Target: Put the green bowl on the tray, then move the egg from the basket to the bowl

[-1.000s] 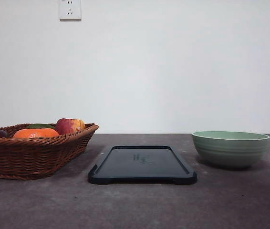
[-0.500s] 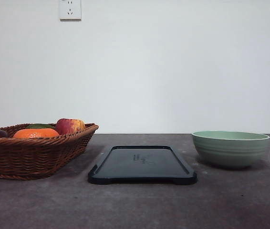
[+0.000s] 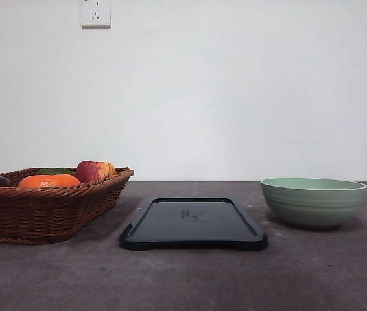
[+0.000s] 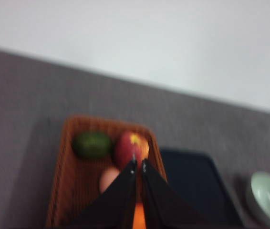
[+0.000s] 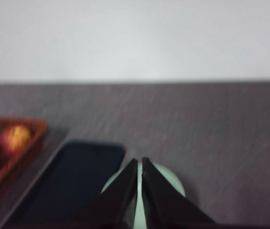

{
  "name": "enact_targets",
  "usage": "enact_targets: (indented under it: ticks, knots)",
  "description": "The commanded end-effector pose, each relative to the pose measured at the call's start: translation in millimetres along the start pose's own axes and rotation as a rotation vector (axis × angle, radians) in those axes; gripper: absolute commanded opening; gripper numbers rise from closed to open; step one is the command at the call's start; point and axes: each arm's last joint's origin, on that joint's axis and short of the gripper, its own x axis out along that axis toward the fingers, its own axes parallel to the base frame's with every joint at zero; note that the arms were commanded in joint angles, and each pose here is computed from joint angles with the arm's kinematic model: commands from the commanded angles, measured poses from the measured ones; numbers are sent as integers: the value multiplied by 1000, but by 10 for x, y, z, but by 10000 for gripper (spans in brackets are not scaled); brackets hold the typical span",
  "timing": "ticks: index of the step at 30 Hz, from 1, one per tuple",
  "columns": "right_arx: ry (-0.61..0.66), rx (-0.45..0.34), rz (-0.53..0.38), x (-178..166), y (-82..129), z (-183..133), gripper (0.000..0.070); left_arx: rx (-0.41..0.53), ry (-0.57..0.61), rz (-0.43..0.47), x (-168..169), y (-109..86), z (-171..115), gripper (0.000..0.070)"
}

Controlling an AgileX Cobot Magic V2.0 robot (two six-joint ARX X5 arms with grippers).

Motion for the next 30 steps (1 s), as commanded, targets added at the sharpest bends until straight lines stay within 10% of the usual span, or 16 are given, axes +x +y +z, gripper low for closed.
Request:
enact_targets:
  ticks: [1,13,20,30]
  knots:
    - [44,-13,12,52,-2,57,6,52,40,-16,16,-19,54,11]
    - [328,49,76,392,-66,57,16,101,369,-91,268,12,44,22]
    - [359,47,65,430,-84,25,361,129,352,-102,277,9,60,341]
    - [535,190,1,641,-155,96,360,131,351,-102,279,9,61,387]
